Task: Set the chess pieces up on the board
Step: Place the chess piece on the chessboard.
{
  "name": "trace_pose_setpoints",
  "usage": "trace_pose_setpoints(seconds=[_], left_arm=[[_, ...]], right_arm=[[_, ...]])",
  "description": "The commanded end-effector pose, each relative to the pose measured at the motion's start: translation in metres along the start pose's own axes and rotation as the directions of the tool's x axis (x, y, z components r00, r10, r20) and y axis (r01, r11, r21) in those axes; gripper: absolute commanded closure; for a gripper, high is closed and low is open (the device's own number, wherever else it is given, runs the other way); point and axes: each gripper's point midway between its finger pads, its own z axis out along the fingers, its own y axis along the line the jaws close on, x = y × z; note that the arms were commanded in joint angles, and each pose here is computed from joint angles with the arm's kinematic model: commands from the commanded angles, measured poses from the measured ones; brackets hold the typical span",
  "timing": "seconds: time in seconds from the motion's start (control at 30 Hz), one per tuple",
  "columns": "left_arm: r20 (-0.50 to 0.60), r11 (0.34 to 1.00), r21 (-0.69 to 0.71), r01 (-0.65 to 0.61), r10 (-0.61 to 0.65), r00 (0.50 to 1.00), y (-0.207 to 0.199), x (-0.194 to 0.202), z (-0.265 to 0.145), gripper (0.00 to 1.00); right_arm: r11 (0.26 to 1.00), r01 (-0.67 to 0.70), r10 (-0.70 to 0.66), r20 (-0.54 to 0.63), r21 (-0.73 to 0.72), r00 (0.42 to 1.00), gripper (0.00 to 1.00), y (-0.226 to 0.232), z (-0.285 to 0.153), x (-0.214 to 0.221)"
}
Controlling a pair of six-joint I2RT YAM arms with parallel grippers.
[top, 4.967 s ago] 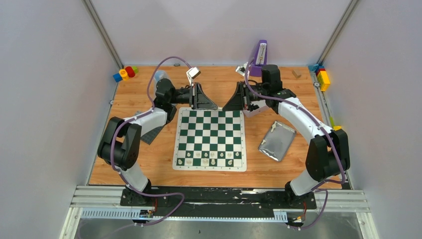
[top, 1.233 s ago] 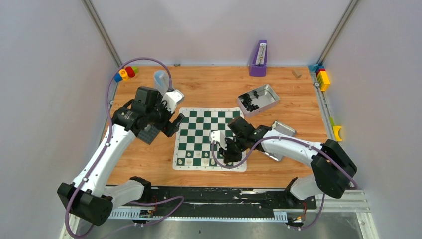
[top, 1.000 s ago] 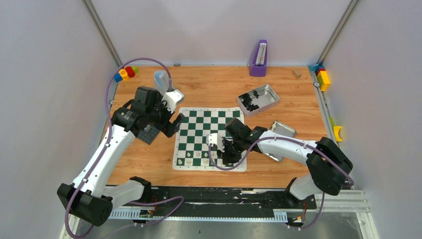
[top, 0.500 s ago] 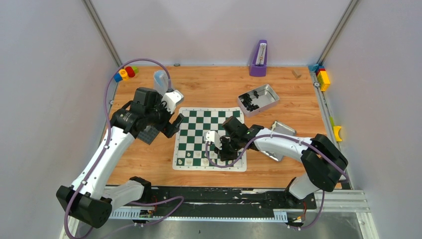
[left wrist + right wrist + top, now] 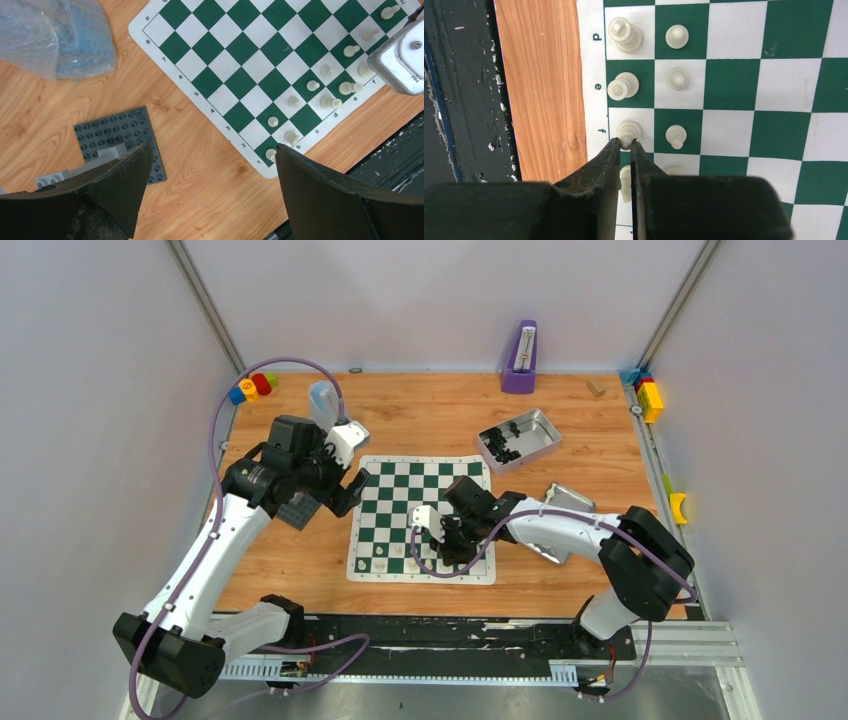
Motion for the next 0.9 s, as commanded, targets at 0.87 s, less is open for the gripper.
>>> trace_pose_setpoints(seconds=[0.87], left_arm=[[0.039, 1.0, -0.009, -0.03, 0.03, 0.999, 0.003, -0.008, -0.005, 0.0]], right_arm=[[0.994, 0.01, -0.025, 0.129, 0.112, 0.991, 0.6, -0.005, -0.055, -0.043]])
